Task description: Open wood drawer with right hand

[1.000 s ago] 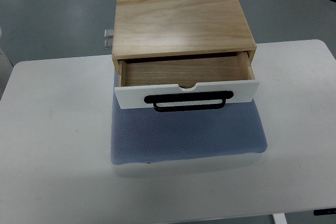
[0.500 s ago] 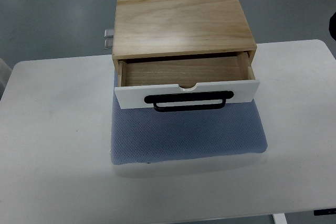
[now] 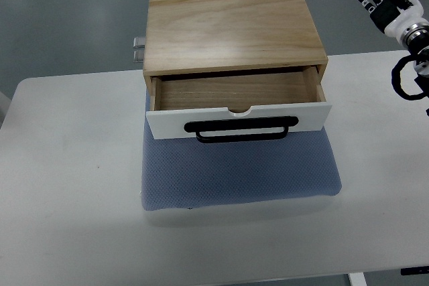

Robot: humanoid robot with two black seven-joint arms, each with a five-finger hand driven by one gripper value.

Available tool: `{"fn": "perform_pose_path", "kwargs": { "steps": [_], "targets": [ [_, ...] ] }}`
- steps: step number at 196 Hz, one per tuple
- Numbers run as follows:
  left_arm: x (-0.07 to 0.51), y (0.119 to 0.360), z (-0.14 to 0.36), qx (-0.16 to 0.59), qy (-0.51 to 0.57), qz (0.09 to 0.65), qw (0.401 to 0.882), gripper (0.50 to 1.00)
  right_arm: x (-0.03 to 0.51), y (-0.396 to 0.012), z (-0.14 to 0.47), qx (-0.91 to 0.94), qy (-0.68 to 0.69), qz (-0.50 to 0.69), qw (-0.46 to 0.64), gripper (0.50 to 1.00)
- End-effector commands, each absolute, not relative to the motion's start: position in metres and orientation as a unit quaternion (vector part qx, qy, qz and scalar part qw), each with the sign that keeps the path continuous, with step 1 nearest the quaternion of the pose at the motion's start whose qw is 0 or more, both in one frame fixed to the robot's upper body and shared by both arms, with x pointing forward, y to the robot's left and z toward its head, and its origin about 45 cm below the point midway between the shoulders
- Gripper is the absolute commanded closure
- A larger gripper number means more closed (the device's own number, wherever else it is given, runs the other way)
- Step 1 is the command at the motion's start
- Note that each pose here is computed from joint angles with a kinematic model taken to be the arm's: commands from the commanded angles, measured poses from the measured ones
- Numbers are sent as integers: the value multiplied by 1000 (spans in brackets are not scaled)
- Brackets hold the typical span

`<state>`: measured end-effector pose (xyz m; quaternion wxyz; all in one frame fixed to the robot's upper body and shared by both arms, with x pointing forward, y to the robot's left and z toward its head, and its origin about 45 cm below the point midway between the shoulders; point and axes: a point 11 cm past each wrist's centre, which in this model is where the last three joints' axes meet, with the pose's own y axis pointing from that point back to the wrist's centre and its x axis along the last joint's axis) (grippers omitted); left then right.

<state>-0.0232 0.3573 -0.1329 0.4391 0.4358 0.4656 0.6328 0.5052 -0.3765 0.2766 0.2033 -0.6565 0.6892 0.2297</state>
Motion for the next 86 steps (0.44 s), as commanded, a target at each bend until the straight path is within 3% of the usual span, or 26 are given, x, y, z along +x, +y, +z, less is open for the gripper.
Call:
{"fn": "perform_pose_path", "kwargs": {
  "steps": [1, 86],
  "targets": [
    [-23, 357, -133, 436, 466, 633, 439, 500, 505, -378, 276, -653, 693, 223, 209, 556],
    [-23, 357, -133, 436, 466, 633, 439, 500, 502, -376, 269, -647, 698, 216, 220, 556]
  ]
}}
